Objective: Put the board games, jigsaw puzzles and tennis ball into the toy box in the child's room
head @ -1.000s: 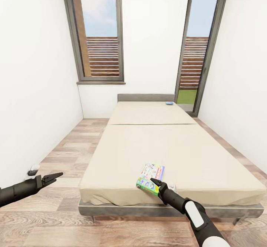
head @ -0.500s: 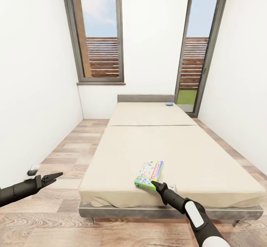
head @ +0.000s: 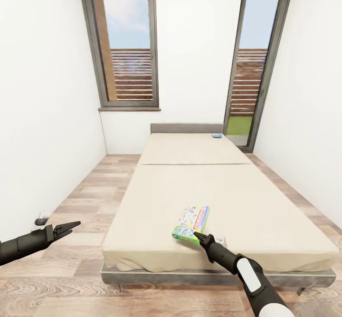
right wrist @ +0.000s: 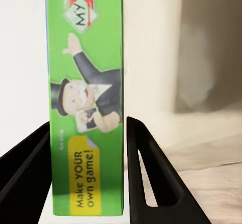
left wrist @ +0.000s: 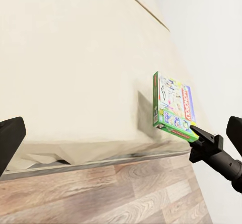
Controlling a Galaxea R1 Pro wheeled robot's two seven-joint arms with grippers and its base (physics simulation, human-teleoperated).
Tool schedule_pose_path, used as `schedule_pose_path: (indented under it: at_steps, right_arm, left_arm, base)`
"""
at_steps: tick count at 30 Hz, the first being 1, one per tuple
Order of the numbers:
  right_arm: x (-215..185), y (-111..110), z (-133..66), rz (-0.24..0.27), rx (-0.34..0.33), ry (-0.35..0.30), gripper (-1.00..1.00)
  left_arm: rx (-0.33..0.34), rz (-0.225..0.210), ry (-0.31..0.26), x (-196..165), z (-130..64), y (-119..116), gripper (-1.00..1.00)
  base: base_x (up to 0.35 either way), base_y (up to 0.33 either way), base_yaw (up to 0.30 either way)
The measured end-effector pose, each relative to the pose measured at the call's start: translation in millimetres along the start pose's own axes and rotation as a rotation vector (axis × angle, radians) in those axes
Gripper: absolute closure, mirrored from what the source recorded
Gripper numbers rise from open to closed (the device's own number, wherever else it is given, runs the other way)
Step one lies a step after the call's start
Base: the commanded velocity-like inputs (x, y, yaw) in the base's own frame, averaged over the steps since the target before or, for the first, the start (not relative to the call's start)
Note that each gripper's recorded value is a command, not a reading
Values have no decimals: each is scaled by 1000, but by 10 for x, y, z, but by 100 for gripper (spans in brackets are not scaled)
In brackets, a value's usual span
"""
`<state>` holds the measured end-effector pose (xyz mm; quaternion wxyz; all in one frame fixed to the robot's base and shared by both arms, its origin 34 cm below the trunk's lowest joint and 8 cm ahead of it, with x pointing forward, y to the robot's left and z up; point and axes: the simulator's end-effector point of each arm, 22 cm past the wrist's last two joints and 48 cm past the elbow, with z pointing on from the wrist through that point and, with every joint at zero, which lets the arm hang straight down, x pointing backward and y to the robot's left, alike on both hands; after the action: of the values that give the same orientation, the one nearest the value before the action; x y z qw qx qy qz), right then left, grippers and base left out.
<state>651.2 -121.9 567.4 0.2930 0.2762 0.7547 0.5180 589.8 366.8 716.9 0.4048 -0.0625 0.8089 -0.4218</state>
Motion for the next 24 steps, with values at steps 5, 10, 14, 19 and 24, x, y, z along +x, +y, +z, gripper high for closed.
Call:
schedule_pose_path:
  at_steps: [5, 10, 14, 19, 24]
  right_arm:
    - [-35, 102, -18, -1, 0, 0, 100]
    - [-152, 296, -14, -12, -12, -8, 100]
    - [-231, 437, -16, -23, -19, -13, 100]
    - [-274, 561, -34, -28, -25, -14, 100]
    - [-303, 726, -46, -38, -41, -8, 100]
  left_arm:
    - [1, -1, 0, -77, -16, -76, -100]
    - [2, -1, 0, -153, -32, -149, -100]
    - [2, -1, 1, -211, -44, -209, -100]
    - [5, 1, 13, -259, -35, -294, -100]
    - [14, 14, 59, -222, 54, -420, -100]
  base:
    - [0, 0, 0]
    - [0, 0, 0]
    - [0, 0, 0]
    - [0, 0, 0]
    - [0, 0, 0]
